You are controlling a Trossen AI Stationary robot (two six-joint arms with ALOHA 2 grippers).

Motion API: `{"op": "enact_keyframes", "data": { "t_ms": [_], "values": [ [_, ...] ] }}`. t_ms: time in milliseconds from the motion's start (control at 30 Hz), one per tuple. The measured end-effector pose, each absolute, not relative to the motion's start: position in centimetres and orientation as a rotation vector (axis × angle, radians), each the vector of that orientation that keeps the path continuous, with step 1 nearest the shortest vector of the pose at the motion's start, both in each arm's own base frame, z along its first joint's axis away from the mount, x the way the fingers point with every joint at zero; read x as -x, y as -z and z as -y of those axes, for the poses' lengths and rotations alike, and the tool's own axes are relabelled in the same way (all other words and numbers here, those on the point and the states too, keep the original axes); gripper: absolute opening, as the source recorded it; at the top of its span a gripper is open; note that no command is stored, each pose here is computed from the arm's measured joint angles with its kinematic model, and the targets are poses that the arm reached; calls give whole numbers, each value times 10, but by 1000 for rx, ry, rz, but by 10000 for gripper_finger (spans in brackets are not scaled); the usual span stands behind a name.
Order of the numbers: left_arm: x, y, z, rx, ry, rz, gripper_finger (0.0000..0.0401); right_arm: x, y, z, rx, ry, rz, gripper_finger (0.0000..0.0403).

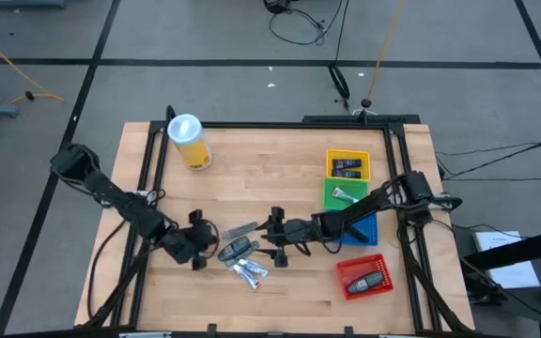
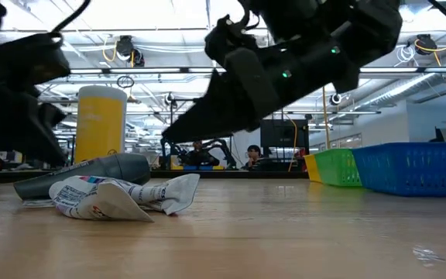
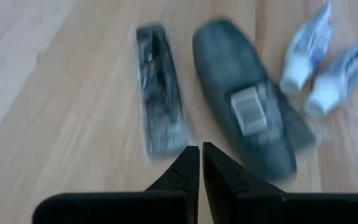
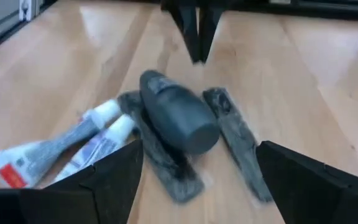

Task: Pick & Place Travel size toiletries
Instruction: Put the gray deodorant roll on into the orange bin

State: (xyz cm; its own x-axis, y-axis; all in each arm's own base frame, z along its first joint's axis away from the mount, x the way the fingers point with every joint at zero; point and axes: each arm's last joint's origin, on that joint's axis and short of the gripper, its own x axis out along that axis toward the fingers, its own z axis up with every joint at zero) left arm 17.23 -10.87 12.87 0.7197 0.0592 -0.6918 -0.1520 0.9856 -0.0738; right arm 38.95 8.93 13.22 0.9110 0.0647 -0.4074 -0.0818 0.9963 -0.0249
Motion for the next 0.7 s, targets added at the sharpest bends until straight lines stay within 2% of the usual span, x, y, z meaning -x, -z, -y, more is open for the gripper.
{"op": "enact_keyframes", "data": {
  "t_ms": [167, 400, 700],
  "values": [
    [-190, -126, 107, 145, -12, -693, 19, -395, -127, -83, 20, -126, -426, 321],
    [-209, -115, 101, 139, -1, -639, 19, -396, -127, -75, 12, -134, -428, 351],
    [-242, -114, 89, 124, -17, -533, 19, -394, -124, -77, 56, -193, -467, 340]
  ]
}}
